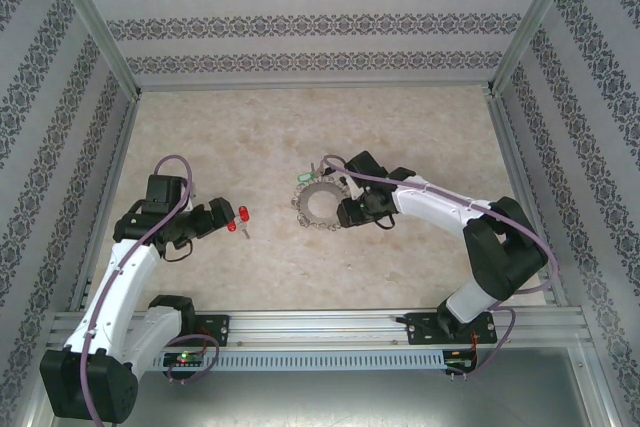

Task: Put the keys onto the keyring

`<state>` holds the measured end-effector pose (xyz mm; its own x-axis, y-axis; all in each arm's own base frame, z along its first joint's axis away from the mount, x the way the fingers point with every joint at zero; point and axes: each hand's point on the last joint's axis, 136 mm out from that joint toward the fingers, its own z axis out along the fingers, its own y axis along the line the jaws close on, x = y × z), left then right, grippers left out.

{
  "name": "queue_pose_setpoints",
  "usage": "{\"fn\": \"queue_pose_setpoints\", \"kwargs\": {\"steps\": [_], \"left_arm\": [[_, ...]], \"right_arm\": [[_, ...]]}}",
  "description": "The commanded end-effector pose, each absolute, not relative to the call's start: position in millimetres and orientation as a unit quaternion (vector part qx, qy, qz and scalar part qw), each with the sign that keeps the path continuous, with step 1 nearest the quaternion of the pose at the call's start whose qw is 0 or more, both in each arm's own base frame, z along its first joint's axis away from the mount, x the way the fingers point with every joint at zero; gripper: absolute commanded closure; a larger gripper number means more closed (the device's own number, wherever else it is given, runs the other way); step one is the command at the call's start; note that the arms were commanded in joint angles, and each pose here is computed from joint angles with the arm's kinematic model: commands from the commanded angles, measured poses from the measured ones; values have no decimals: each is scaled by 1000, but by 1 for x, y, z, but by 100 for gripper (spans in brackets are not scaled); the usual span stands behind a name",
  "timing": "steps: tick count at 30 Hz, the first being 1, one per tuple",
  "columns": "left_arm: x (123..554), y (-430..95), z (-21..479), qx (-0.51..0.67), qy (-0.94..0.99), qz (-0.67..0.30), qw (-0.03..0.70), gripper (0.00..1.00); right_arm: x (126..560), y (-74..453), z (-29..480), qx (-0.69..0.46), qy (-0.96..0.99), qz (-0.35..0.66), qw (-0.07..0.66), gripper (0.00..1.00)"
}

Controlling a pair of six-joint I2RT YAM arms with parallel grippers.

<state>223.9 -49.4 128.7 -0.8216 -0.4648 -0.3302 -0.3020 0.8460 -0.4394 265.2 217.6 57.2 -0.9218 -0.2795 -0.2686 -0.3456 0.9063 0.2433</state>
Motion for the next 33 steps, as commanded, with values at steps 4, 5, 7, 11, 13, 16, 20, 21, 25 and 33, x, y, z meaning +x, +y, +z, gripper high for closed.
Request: {"fn": "queue_pose_setpoints", "kwargs": {"steps": [4, 5, 7, 11, 13, 16, 20, 21, 25, 33], "left_arm": [[238, -46, 151, -176, 932, -177, 262, 1], [237, -44, 151, -176, 933, -171, 263, 0], [237, -43, 151, -168, 935, -166, 266, 0], [240, -46, 149, -162, 933, -174, 271, 0], [239, -47, 146, -161, 933, -175, 270, 0], [235, -42, 138, -164, 934, -163, 273, 0], [233, -40, 135, -167, 930, -159, 286, 0], [234, -39, 135, -168, 929, -159, 288, 0], [235, -38, 130, -170, 930, -157, 287, 0], [234, -41, 130, -172, 931, -163, 279, 0]], "right_arm": [[264, 240, 38, -191, 956, 202, 90, 61], [268, 242, 38, -191, 956, 202, 96, 61], [278, 242, 37, -189, 956, 194, 111, 60], [285, 236, 27, -178, 961, 183, 109, 58], [283, 237, 26, -180, 961, 183, 104, 59], [278, 240, 28, -189, 958, 186, 106, 58], [284, 234, 33, -191, 960, 167, 120, 55], [288, 231, 34, -188, 961, 162, 125, 49], [295, 228, 34, -171, 961, 176, 124, 43], [304, 227, 32, -192, 958, 159, 143, 62]]}}
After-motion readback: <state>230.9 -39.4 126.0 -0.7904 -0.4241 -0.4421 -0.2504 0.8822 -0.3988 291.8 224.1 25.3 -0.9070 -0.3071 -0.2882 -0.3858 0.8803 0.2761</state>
